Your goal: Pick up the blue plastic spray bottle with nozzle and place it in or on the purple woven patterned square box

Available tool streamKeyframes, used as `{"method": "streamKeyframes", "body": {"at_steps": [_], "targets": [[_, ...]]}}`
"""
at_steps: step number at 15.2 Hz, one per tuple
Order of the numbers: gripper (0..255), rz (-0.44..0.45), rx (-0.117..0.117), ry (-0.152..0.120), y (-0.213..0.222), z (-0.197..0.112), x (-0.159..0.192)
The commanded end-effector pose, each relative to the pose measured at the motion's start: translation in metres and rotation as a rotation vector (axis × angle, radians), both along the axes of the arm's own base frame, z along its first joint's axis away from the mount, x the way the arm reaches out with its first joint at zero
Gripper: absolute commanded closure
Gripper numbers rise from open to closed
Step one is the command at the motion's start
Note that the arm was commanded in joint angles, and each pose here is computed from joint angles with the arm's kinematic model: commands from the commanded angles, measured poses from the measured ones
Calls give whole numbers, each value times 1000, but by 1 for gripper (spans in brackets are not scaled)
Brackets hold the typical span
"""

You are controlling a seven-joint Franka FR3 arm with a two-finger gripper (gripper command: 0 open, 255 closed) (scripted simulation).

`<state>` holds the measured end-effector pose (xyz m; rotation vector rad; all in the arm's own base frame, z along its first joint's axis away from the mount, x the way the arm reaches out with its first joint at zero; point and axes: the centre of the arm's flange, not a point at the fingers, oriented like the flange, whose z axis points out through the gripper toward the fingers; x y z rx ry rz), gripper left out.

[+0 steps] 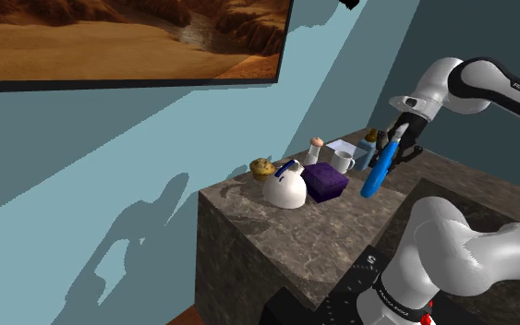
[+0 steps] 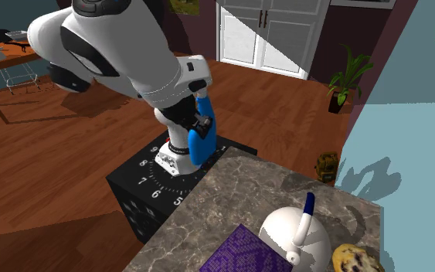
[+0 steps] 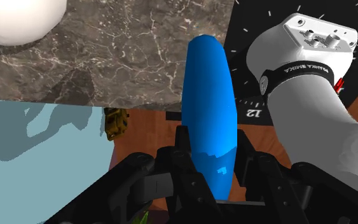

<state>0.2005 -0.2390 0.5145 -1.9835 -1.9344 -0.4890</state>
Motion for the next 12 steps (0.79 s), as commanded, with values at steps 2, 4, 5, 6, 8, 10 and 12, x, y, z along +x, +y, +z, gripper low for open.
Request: {"method": "streamKeyframes", "body": {"at_steps": [2, 4, 5, 6, 8, 10, 12], "targets": [[255, 0, 0, 0, -17, 5, 20], [255, 0, 0, 0, -34, 4, 40], [255, 0, 0, 0, -42, 4, 50], [255, 0, 0, 0, -51, 4, 60], [255, 0, 0, 0, -68, 3, 80], [255, 0, 0, 0, -85, 2, 100], [255, 0, 0, 0, -102, 1, 121]]}}
